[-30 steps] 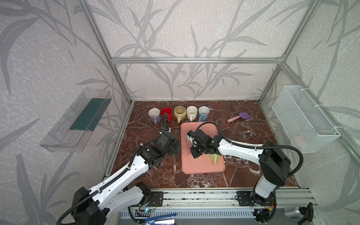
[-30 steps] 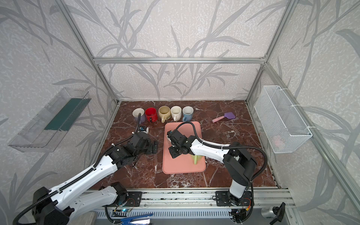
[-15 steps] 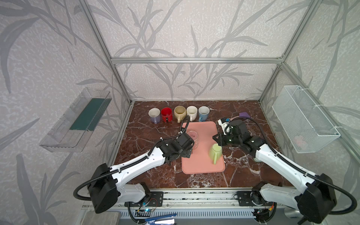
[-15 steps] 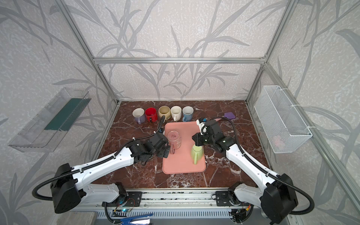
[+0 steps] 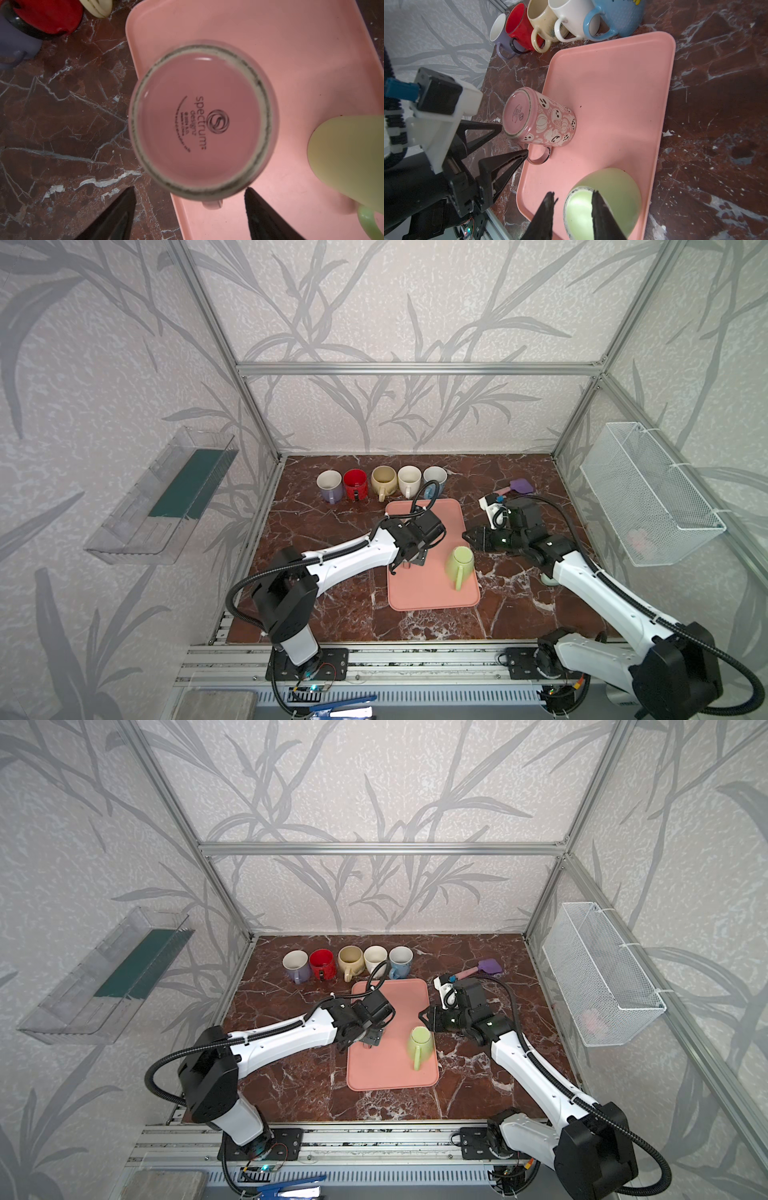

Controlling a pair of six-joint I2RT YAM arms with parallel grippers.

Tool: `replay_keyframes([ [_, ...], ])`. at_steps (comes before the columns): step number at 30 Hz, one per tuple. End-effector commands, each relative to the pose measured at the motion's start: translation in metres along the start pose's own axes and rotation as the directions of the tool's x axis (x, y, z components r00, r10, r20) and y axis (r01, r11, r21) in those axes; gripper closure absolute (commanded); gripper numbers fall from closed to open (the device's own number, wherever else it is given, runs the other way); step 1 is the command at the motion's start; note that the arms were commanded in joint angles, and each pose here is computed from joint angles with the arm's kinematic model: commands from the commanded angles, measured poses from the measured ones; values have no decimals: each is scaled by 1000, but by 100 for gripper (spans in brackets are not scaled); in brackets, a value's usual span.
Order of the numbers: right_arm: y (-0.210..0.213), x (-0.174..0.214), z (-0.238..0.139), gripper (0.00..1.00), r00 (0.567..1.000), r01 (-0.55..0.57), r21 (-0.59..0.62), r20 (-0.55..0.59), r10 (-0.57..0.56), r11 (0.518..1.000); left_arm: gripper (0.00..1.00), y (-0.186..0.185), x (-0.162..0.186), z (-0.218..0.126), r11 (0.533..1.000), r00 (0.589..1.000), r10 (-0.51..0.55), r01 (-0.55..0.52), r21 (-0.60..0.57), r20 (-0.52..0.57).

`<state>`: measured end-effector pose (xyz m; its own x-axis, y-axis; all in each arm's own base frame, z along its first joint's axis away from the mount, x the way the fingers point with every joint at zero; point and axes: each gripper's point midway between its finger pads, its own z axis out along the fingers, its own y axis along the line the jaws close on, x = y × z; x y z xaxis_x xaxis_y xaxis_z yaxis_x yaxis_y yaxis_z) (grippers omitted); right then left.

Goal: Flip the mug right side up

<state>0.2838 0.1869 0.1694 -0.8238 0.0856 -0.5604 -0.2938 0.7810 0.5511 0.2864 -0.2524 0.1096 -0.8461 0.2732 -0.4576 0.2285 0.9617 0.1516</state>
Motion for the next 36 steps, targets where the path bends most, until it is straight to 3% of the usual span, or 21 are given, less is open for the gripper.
replay_keyframes([
  [1, 2, -3, -3, 67, 1000, 2, -24, 26, -1, 1000, 26, 2, 9, 5, 1000, 996, -12, 9, -30, -89],
  [12, 2, -2, -1, 67, 1000, -7, -36, 29, 8, 999, 41, -3, 24, 31, 998, 976, -69, 69, -5, -205],
  [17, 1, -1, 0, 66, 1000, -10, -36, 26, 11, 999, 50, -1, 26, 36, 996, 970, -82, 87, 10, -229],
  [28, 0, -1, 2, 66, 1000, -10, -31, 24, 11, 999, 61, -5, 29, 42, 994, 960, -75, 94, 57, -270],
  [36, 0, -1, 3, 66, 1000, -12, -32, 22, 13, 999, 87, -9, 28, 44, 993, 961, -63, 87, 80, -270],
])
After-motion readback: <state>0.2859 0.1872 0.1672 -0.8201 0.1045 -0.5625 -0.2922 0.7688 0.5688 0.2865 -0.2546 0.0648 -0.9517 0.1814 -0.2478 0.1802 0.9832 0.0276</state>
